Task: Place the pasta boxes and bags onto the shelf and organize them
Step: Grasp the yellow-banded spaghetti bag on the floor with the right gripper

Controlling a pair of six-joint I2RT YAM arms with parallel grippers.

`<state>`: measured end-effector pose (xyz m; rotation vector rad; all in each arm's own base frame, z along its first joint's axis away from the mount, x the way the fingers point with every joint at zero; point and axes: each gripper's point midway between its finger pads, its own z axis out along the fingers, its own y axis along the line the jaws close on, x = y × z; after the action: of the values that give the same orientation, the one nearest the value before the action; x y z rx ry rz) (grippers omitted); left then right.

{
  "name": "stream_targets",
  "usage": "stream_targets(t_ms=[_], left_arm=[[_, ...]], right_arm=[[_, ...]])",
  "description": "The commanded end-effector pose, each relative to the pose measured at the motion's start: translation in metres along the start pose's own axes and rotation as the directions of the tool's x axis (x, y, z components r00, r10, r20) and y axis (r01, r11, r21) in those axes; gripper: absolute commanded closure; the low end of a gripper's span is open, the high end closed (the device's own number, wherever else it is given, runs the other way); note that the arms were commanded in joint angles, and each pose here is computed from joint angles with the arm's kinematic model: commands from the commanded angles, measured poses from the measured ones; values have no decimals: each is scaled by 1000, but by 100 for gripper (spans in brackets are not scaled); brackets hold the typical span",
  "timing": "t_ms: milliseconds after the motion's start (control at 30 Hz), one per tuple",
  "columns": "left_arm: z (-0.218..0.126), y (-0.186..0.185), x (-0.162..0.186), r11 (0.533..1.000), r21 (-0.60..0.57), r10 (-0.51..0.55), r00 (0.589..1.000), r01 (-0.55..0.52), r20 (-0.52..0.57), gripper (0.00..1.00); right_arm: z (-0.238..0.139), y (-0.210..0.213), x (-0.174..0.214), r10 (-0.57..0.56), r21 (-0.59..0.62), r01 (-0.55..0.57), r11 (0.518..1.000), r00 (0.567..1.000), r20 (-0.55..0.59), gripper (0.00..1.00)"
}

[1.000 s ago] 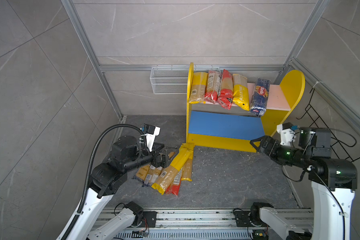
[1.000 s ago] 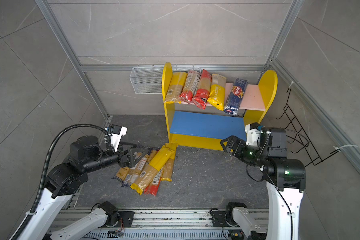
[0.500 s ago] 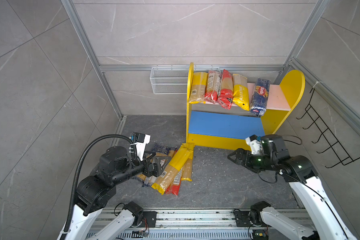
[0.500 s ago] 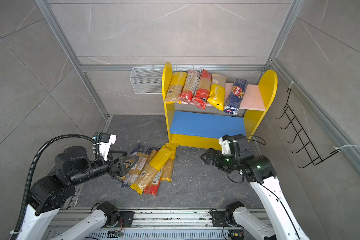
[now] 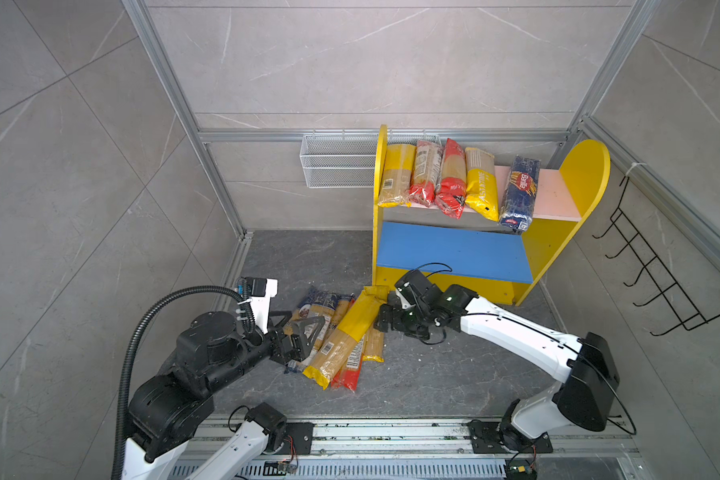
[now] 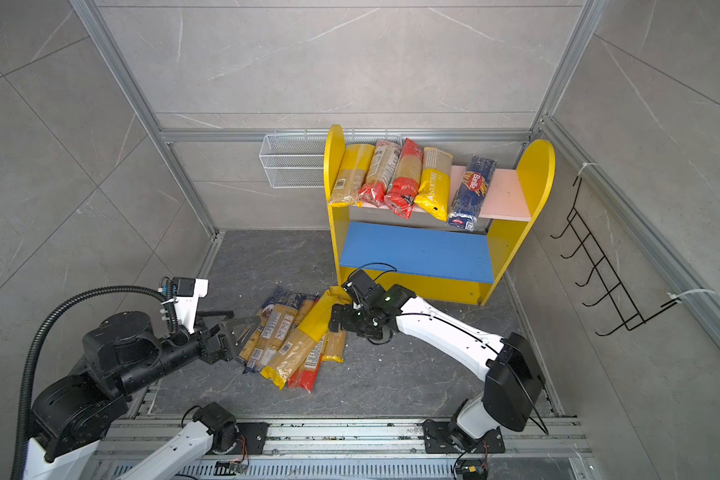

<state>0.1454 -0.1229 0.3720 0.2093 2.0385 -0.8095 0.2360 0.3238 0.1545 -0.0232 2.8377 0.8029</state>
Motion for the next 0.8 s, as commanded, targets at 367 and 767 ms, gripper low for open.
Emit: stream_targets(t_ms=[367,767], left_arm=[[-19,10,-3,997,-67,-26,999,29,35,0],[-30,5,5,999,-47,-12,1000,11,-7,0]], right_arm=[[85,72,51,13,-187,-40,981,990,-141,1],[124,83,87,32,-191,-61,980,988,-148,2]])
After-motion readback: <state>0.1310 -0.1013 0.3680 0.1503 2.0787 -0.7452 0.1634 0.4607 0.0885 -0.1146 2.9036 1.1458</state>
